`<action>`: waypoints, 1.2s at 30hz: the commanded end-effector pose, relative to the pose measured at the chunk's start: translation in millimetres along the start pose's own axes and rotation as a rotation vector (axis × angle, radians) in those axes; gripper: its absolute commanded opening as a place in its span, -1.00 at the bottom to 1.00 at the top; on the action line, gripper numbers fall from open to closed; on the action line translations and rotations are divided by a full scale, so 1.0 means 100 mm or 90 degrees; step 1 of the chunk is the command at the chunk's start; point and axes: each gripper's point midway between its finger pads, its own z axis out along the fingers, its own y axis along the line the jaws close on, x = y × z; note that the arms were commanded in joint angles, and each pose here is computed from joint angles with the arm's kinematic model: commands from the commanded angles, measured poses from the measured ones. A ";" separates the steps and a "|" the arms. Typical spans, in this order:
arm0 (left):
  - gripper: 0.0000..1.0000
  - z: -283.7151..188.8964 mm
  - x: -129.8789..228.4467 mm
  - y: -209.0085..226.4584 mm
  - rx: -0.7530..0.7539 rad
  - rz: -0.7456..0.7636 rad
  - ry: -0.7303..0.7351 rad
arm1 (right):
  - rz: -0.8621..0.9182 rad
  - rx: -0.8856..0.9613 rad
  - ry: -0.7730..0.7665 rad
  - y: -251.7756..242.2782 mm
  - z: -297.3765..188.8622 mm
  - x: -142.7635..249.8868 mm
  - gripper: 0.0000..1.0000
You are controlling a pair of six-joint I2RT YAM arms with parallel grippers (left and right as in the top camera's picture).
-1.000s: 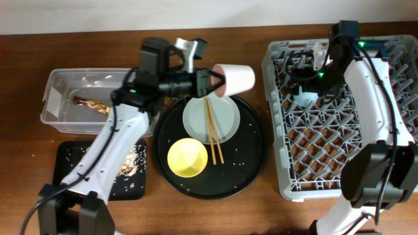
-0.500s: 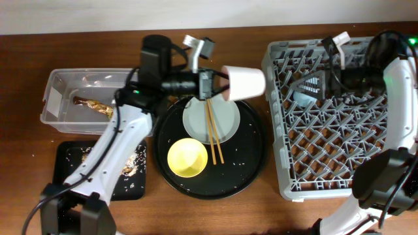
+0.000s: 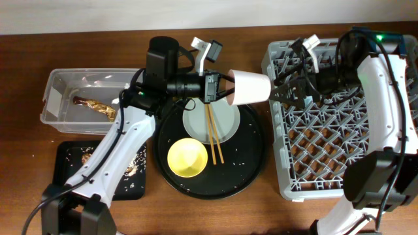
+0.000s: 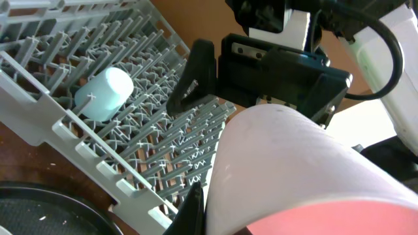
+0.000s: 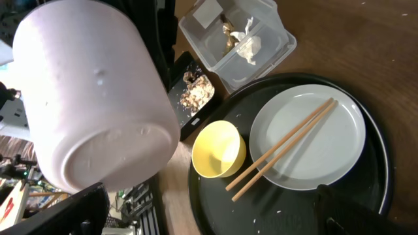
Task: Sort waste into correct bins and load items into the dishwasher rack
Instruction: 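Pass the pink cup from the left gripper to the right gripper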
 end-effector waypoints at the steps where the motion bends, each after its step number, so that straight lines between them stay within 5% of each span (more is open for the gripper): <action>1: -1.00 -0.14 -0.14 0.17 -0.045 0.004 -0.036 | -0.039 -0.019 -0.011 0.24 0.04 -0.10 0.97; 12: -1.00 -0.37 -0.18 0.36 -0.075 -0.033 -0.052 | -0.049 -0.018 -0.032 0.32 -0.03 -0.15 0.96; 22: -1.00 -0.14 0.03 -0.17 0.077 0.004 0.026 | -0.078 -0.020 -0.046 0.50 -0.06 -0.20 0.97; 33: -1.00 -0.04 0.06 -0.26 0.092 0.021 0.033 | -0.118 -0.086 0.018 0.83 0.37 -0.15 0.99; 36: -0.98 -0.04 0.06 -0.26 0.092 0.021 0.033 | -0.118 -0.089 0.006 0.83 0.35 -0.18 0.79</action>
